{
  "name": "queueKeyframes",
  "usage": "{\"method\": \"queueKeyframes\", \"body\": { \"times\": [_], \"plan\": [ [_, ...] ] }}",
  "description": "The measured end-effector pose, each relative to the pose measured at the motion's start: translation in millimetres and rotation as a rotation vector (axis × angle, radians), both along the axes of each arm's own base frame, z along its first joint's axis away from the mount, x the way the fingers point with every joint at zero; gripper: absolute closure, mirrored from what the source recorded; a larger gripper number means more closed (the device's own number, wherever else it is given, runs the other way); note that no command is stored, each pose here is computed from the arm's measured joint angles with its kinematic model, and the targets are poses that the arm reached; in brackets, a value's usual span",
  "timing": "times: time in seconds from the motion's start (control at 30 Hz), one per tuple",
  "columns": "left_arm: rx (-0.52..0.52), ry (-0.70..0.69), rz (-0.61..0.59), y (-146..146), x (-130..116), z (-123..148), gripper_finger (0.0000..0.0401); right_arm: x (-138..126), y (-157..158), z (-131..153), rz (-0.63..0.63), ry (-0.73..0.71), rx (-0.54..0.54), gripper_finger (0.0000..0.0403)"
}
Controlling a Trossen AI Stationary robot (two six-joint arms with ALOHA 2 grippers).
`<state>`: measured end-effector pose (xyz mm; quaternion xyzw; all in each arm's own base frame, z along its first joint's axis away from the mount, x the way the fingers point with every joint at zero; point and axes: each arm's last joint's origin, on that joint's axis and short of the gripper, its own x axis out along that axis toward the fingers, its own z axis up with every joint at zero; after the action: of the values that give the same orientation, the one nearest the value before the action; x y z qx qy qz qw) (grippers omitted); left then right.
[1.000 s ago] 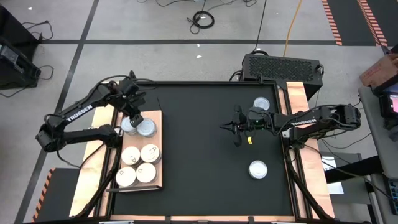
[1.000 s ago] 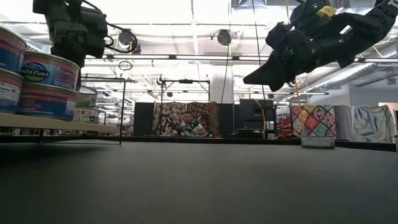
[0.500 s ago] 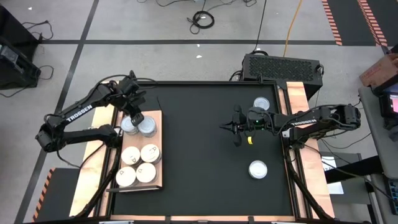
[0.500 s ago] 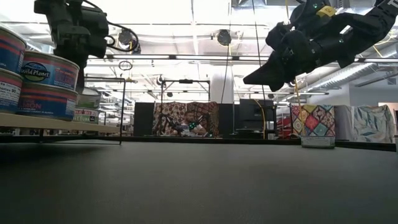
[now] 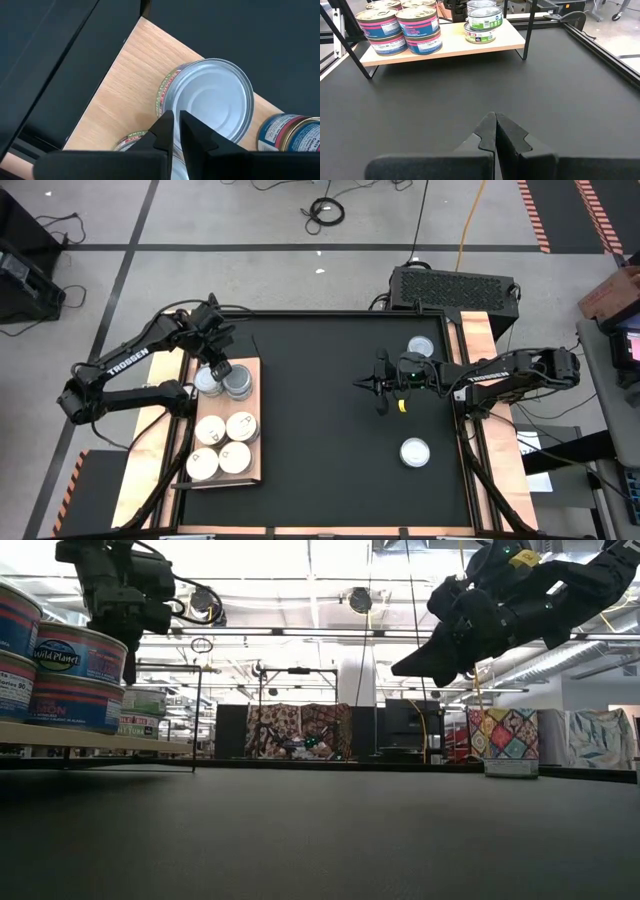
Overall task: Stack canned seafood by type on shelf
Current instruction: Stack the green tuna can on top of the green tuna can on the shelf
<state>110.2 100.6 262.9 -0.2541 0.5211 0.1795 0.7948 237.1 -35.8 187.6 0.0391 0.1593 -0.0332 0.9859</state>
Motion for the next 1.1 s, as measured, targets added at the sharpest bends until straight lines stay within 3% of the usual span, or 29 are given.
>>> {"method": "queueKeyframes", "body": {
  "times": [0.27,0.53,1.1],
  "plan": [
    [0.060,-0.043,-0.008,4,5,2,0.0367,0,0,0,-0.001,0.000,0.002,0.0403],
    [0.055,-0.046,-0.063,-2,12,1,0.0368,0,0,0,-0.001,0.000,0.004,0.0403],
    [0.103,0.097,-0.013,11,32,-14,0.0368,0,0,0,-0.001,0.001,0.004,0.0403]
  ]
}}
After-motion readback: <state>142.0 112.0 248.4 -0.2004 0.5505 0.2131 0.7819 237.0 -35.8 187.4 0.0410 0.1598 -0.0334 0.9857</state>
